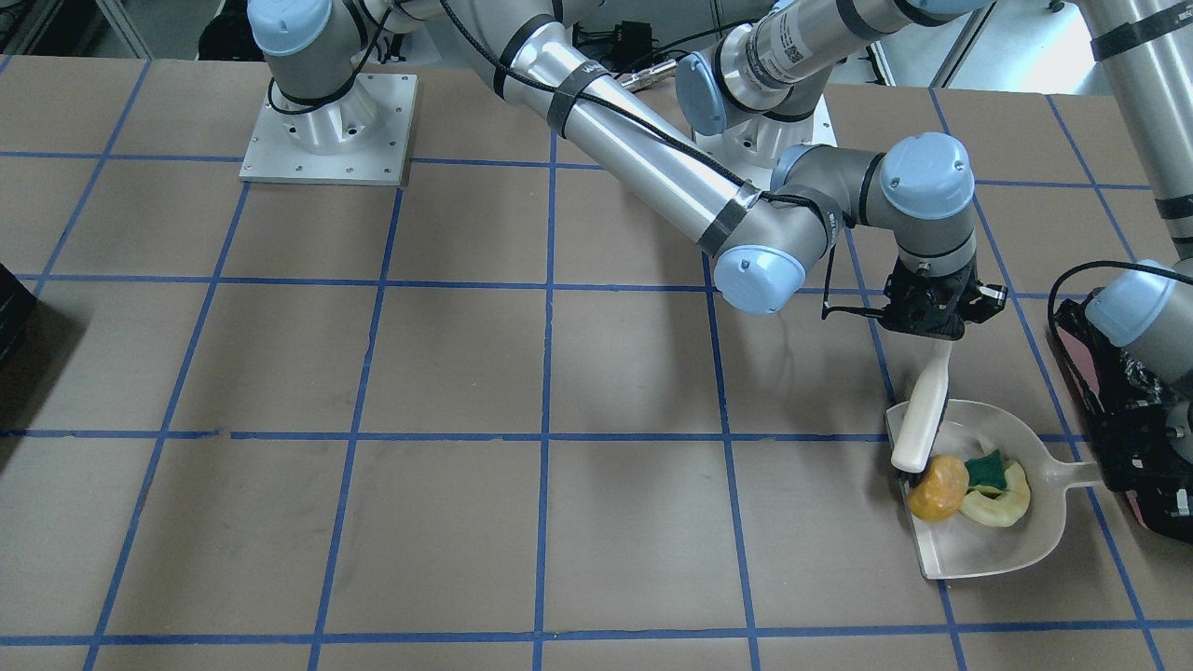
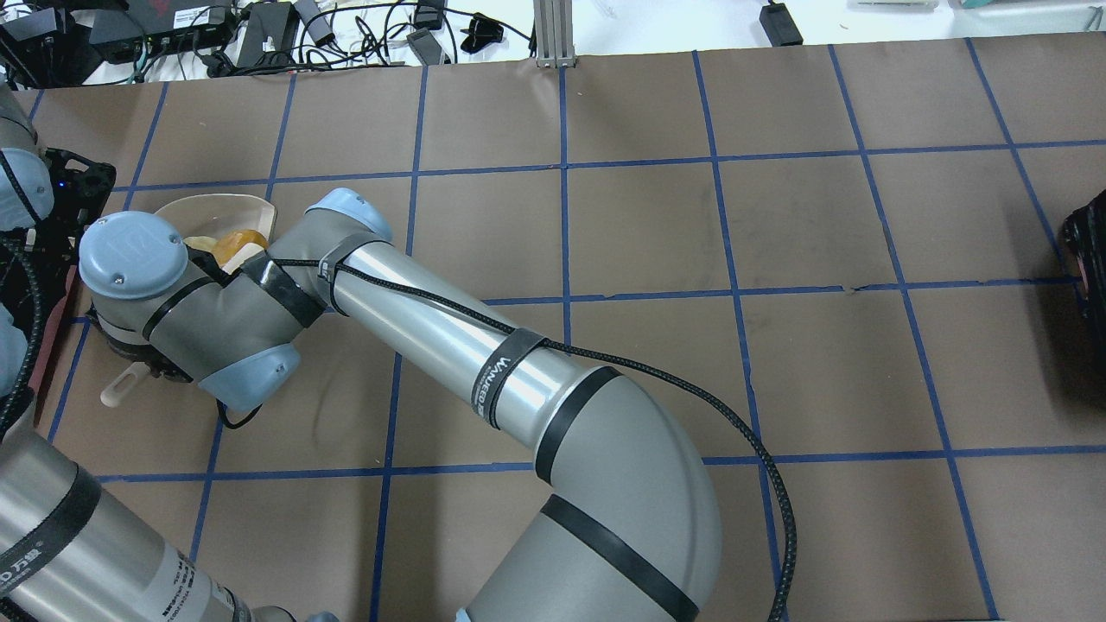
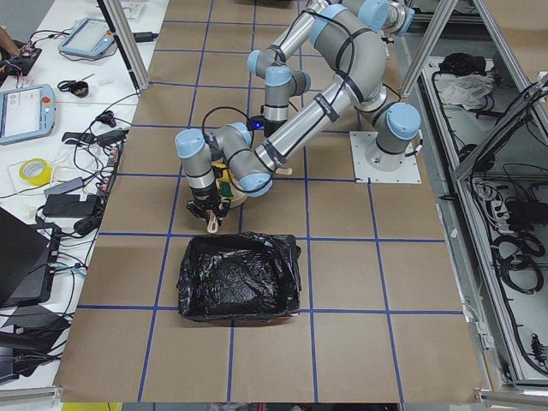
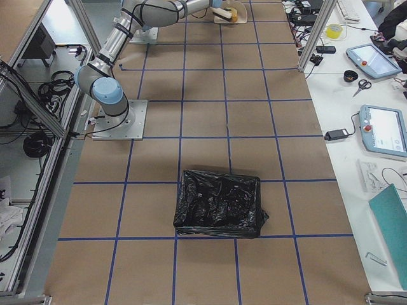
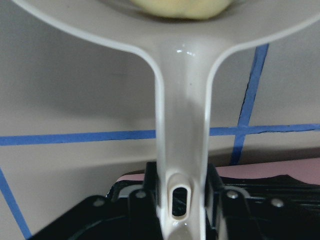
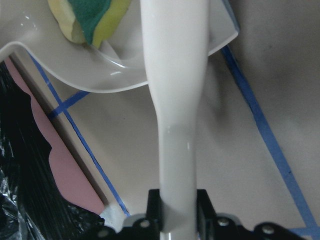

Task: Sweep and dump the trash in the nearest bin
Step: 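Keep brushing the remaining trash into the dustpan with the right gripper, then lift loaded dustpan with left gripper while right gripper draws brush back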

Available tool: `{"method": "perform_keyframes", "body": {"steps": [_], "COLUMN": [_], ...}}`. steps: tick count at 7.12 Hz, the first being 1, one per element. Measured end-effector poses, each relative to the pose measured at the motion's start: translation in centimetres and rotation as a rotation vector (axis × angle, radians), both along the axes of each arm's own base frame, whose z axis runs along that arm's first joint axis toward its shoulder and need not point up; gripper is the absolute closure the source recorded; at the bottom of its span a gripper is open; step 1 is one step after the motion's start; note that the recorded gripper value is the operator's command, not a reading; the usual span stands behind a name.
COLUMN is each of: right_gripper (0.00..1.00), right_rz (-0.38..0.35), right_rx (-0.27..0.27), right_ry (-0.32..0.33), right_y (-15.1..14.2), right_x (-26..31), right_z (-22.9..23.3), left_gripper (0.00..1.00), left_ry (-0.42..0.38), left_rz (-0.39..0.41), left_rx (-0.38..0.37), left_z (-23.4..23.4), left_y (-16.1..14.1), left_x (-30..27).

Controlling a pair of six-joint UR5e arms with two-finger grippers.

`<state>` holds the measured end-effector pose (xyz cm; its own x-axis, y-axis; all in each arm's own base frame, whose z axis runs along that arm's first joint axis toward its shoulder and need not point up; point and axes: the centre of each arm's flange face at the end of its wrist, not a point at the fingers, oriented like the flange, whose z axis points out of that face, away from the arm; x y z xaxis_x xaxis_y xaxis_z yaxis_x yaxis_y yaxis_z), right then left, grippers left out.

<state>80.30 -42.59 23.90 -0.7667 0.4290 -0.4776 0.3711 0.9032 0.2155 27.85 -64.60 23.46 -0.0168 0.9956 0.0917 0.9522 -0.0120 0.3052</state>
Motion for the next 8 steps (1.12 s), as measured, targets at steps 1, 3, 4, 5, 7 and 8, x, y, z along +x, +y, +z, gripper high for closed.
{"method": "perform_keyframes", "body": {"steps": [1,3,4,5,7,8], "right_gripper": [1.0,1.0,1.0,1.0,1.0,1.0], "right_rz": [0.07,0.209,0.267,0.298,0.302,0.296], "right_rx": [-0.033,-0.092,-0.111,-0.125,-0.145,-0.15], "right_ry": [0.025,0.072,0.098,0.114,0.106,0.1], "right_y": [0.4,0.6,0.7,0.7,0.7,0.7], "right_x": [0.4,0.4,0.3,0.2,-0.1,-0.3], "right_z": [-1.9,-4.1,-4.5,-4.5,-1.8,0.2], "left_gripper": [1.0,1.0,1.0,1.0,1.0,1.0], "left_ry": [0.0,0.0,0.0,0.0,0.0,0.0], "left_rz": [0.0,0.0,0.0,0.0,0.0,-0.001], "left_rx": [0.0,0.0,0.0,0.0,0.0,0.0], "left_z": [0.0,0.0,0.0,0.0,0.0,0.0], "left_y": [0.0,0.0,0.0,0.0,0.0,0.0], "left_x": [0.0,0.0,0.0,0.0,0.0,0.0]}}
